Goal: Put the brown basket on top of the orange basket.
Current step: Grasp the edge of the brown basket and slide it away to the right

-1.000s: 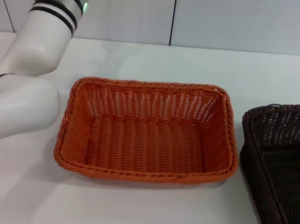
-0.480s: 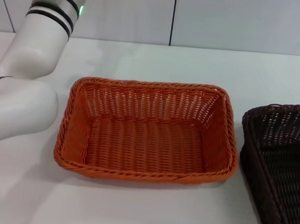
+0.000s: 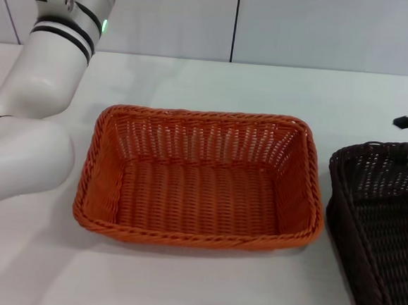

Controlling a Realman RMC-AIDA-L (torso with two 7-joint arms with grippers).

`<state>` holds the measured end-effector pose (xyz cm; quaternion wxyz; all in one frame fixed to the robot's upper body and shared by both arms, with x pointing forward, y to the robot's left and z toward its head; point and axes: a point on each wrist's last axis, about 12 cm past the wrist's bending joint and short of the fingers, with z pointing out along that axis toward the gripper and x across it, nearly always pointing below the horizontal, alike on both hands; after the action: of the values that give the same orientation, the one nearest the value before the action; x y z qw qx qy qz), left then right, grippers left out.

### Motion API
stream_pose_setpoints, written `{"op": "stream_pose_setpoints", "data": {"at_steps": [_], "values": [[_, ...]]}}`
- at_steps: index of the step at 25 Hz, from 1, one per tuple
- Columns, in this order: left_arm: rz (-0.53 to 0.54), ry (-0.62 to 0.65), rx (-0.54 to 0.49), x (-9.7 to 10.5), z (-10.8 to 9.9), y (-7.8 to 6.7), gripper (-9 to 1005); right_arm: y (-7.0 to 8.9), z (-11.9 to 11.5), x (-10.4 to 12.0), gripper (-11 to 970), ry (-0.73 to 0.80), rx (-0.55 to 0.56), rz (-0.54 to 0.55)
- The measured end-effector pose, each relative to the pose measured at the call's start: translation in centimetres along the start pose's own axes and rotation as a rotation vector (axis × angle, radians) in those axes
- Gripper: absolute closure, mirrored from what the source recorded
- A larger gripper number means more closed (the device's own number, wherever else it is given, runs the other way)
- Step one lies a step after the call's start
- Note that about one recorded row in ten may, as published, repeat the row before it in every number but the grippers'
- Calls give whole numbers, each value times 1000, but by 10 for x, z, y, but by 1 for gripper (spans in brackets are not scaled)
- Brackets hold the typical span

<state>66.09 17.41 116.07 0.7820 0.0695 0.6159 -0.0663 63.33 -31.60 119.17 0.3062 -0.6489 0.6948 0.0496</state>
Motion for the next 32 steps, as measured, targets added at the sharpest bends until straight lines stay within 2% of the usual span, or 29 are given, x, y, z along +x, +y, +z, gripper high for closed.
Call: {"op": "stream_pose_setpoints", "data": {"at_steps": [6,13,18,22,25,28,32], "values": [[-4,-5,-2,0,-2,0,135,1,24,2,363,51,-21,-25],[-5,-7,-1,0,-2,0,135,4,36,4,365,62,-52,-54],[-3,-10,4,-2,1,-2,135,6,35,6,466,54,-56,-63],[1,-8,0,-1,2,-1,134,8,32,10,502,65,-71,-57],[5,-3,-2,0,2,0,134,14,25,16,518,67,-124,-39],[13,4,-2,1,3,0,134,19,6,23,534,31,-204,5],[15,6,2,2,3,-1,135,23,-11,32,591,10,-235,62]]}}
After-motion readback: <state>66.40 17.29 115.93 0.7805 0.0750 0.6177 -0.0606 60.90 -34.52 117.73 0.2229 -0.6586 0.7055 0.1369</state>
